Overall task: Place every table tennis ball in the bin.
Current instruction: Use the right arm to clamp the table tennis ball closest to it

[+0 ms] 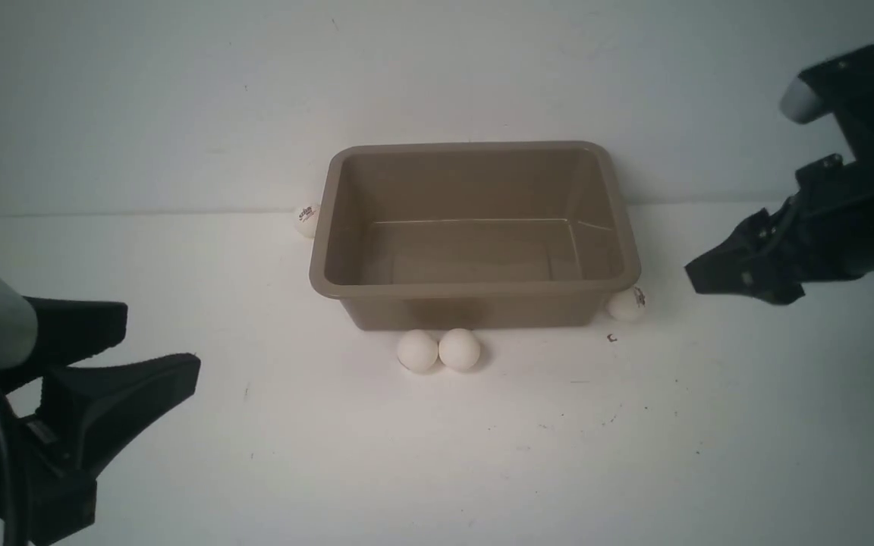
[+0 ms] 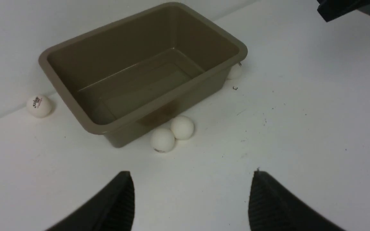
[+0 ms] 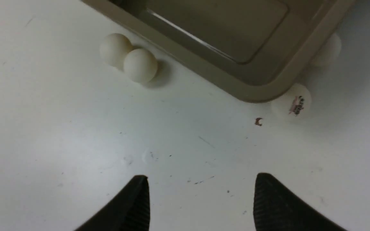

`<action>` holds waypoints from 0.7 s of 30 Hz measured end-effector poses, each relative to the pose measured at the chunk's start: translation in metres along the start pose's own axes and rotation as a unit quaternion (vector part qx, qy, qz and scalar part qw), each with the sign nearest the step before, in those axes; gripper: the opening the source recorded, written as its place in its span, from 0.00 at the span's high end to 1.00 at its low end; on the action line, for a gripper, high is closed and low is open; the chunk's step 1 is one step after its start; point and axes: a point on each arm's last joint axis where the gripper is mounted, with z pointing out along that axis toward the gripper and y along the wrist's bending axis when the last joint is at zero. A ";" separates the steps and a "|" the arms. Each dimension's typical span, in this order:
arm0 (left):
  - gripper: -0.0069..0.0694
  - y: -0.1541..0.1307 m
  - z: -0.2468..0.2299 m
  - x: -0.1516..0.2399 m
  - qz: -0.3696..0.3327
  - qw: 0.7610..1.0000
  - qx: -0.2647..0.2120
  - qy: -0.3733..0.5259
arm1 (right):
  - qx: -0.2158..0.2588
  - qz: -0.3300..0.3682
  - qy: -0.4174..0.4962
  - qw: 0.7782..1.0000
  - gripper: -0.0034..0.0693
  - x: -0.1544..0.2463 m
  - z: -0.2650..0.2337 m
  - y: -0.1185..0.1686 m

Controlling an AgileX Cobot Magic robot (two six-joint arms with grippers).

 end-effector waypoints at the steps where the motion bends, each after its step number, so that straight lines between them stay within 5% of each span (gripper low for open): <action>1: 0.34 0.000 0.000 0.000 -0.003 1.000 0.001 -0.003 | 0.001 0.000 -0.009 1.000 0.40 0.001 -0.001 -0.007; 8: 0.34 0.000 0.000 -0.002 0.002 1.000 0.000 -0.013 | -0.032 -0.016 -0.080 0.996 0.40 0.007 -0.004 -0.045; 21: 0.34 -0.001 0.000 -0.005 -0.002 1.000 0.006 -0.025 | -0.089 -0.003 -0.074 0.993 0.39 0.038 0.054 -0.091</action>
